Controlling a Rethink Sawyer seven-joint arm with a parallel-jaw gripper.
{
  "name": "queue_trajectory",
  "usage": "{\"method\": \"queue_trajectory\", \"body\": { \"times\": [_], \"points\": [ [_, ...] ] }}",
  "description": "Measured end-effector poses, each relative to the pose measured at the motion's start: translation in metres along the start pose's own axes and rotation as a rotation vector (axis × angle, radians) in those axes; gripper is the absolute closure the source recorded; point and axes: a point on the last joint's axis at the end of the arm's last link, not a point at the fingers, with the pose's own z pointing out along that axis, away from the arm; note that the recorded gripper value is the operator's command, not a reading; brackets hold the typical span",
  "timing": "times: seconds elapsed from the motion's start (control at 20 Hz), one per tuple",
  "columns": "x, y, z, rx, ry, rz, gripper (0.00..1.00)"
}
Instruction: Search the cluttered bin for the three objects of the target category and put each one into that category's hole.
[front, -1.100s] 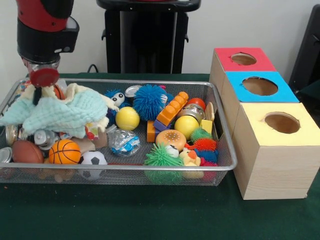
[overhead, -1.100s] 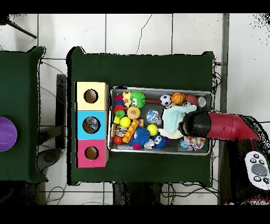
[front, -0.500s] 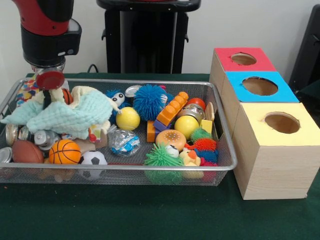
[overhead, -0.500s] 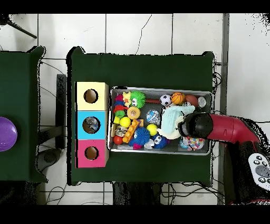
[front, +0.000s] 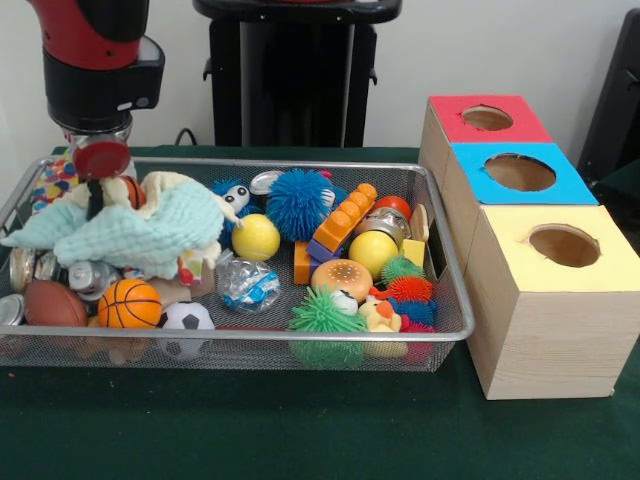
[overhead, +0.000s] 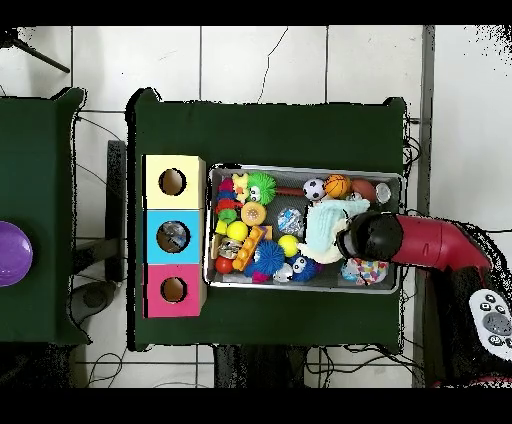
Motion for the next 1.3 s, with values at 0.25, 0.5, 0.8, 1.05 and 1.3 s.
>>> {"method": "queue_trajectory", "body": {
  "times": [0.25, 0.5, 0.8, 1.05, 1.3],
  "points": [
    [0.003, 0.009, -0.012, -0.010, -0.018, -0.015, 0.00],
    [-0.001, 0.017, -0.038, -0.030, -0.057, -0.023, 0.00],
    [-0.006, 0.025, -0.065, -0.044, -0.099, -0.030, 0.00],
    [-0.019, 0.033, -0.088, -0.058, -0.135, -0.022, 0.00],
    [-0.031, 0.035, -0.097, -0.072, -0.156, -0.008, 0.00]
  ]
}}
